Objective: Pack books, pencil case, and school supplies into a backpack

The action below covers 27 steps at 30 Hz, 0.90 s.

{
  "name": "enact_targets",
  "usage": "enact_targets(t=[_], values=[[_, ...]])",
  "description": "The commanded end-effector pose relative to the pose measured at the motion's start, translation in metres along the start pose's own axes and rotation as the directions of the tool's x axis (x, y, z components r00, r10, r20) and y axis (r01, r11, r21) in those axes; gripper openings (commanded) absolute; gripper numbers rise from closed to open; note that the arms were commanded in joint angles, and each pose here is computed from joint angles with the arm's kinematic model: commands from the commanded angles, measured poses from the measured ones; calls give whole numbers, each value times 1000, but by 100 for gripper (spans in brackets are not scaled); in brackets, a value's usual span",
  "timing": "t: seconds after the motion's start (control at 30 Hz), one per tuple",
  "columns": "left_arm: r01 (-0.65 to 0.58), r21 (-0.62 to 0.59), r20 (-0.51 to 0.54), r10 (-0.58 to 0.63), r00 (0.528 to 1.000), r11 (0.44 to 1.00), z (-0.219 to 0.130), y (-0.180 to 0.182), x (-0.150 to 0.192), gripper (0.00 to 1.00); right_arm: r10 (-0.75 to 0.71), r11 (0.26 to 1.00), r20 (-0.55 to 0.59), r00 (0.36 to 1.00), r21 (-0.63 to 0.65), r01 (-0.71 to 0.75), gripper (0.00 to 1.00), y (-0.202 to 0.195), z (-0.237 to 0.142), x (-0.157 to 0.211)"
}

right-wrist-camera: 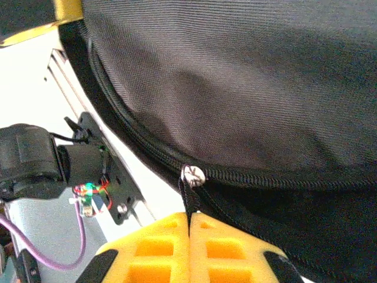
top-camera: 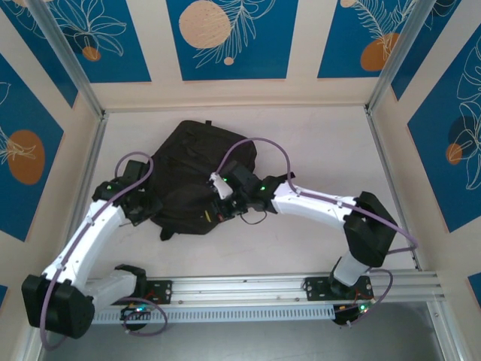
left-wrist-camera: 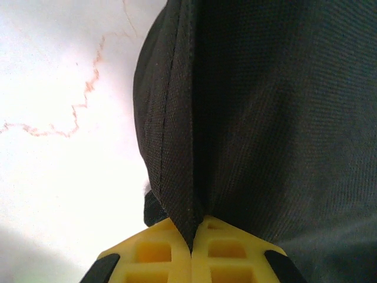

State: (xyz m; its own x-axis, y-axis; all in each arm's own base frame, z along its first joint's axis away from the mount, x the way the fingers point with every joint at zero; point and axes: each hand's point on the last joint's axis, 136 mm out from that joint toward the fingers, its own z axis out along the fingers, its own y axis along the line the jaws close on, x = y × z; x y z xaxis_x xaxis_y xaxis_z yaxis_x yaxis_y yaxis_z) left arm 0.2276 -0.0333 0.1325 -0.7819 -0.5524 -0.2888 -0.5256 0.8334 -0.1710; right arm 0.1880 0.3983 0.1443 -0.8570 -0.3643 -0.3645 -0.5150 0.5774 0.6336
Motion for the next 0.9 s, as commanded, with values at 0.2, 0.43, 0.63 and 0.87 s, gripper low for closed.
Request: enact_targets(t=[0.2,0.43,0.63,0.87], values=[[105,98,57,-111,992,990,-13,-6,-33,45,48,996,45,998,-83,-44,0,32,38,-22],[153,207,-114,-132,985,966,-16,-7,24,57,51,996,70,996,-75,-46,0,25,38,-23],[173,221,-188,-132,973,960,-2,-19,45,58,63,996,68,996,-73,-58,0,23,40,-20],[122,193,-181,-87,980,974,15,-31,51,46,58,996,52,997,-69,-55,0,24,35,-16]])
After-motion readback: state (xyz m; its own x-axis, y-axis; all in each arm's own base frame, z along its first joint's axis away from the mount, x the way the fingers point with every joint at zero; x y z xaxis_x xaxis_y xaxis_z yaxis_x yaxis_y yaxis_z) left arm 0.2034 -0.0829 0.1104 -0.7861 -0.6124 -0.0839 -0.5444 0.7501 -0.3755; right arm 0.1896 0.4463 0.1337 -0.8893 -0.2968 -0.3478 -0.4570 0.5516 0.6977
